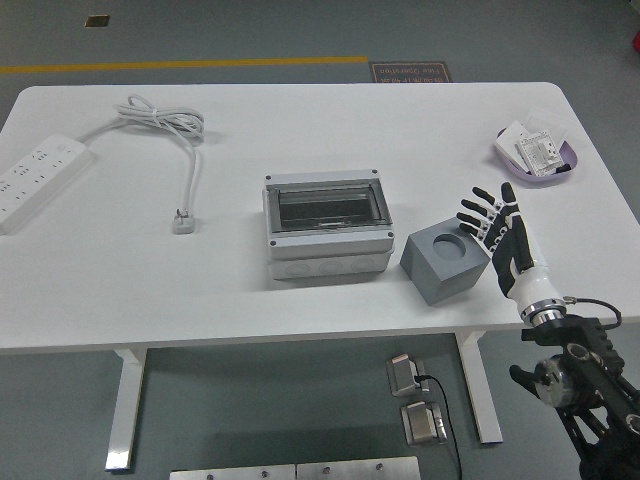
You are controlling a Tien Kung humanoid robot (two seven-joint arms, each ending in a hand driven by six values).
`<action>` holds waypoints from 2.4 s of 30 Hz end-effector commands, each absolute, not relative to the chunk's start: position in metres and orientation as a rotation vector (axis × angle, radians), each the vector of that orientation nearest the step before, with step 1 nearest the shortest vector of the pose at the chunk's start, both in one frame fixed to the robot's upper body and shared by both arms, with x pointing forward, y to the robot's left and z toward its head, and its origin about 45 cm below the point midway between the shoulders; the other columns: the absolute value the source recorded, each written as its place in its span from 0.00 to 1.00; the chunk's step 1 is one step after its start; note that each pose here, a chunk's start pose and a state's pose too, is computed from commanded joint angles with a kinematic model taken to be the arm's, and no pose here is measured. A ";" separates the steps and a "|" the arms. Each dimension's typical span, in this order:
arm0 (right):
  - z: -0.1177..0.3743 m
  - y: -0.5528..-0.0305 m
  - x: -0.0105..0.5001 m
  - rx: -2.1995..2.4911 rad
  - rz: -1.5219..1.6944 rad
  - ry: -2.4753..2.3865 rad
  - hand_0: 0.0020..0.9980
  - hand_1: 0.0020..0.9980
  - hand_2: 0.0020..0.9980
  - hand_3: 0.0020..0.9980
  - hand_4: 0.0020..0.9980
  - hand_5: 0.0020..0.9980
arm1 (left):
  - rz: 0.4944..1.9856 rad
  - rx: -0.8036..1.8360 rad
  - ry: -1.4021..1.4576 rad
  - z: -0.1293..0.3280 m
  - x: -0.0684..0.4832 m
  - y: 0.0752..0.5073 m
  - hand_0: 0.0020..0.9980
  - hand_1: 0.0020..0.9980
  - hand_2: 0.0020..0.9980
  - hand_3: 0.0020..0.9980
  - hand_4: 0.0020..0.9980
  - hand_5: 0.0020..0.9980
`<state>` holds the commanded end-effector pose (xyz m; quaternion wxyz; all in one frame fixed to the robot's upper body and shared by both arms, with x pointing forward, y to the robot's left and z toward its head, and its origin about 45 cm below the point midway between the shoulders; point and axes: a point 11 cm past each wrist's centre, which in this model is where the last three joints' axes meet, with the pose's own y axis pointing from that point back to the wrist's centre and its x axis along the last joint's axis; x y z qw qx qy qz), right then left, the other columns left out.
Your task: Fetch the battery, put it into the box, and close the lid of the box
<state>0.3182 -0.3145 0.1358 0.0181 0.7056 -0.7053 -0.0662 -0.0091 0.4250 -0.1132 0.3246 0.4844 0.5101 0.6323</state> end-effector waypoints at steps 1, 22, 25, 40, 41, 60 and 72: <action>0.136 -0.314 0.318 2.191 -0.204 -2.188 0.77 0.73 0.79 0.84 1.00 1.00 | 1.658 1.270 1.337 -0.113 -0.009 0.425 0.66 0.64 0.62 0.64 0.69 0.27; 0.138 -0.309 0.318 2.206 -0.178 -2.166 0.78 0.73 0.79 0.84 1.00 1.00 | 1.658 1.268 1.330 -0.113 -0.007 0.425 0.66 0.64 0.62 0.64 0.69 0.27; 0.141 -0.309 0.319 2.214 -0.173 -2.172 0.78 0.73 0.79 0.84 1.00 1.00 | 1.658 1.267 1.330 -0.113 -0.006 0.425 0.66 0.64 0.62 0.64 0.69 0.27; 0.163 -0.325 0.327 2.170 -0.019 -2.231 0.78 0.73 0.79 0.84 1.00 1.00 | 1.660 1.266 1.334 -0.113 -0.007 0.424 0.66 0.64 0.62 0.64 0.69 0.27; 0.165 -0.328 0.328 2.157 0.002 -2.237 0.78 0.73 0.79 0.84 1.00 1.00 | 1.660 1.265 1.335 -0.114 -0.008 0.424 0.66 0.64 0.62 0.64 0.69 0.27; 0.225 -0.392 0.338 1.621 0.632 -2.113 0.94 0.87 0.85 0.87 0.99 1.00 | 1.666 1.268 1.335 -0.112 -0.007 0.427 0.66 0.64 0.62 0.64 0.69 0.27; 0.225 -0.383 0.340 1.714 0.703 -2.050 1.00 0.94 0.89 0.91 1.00 1.00 | 1.659 1.287 1.334 -0.111 -0.010 0.431 0.66 0.64 0.61 0.64 0.69 0.27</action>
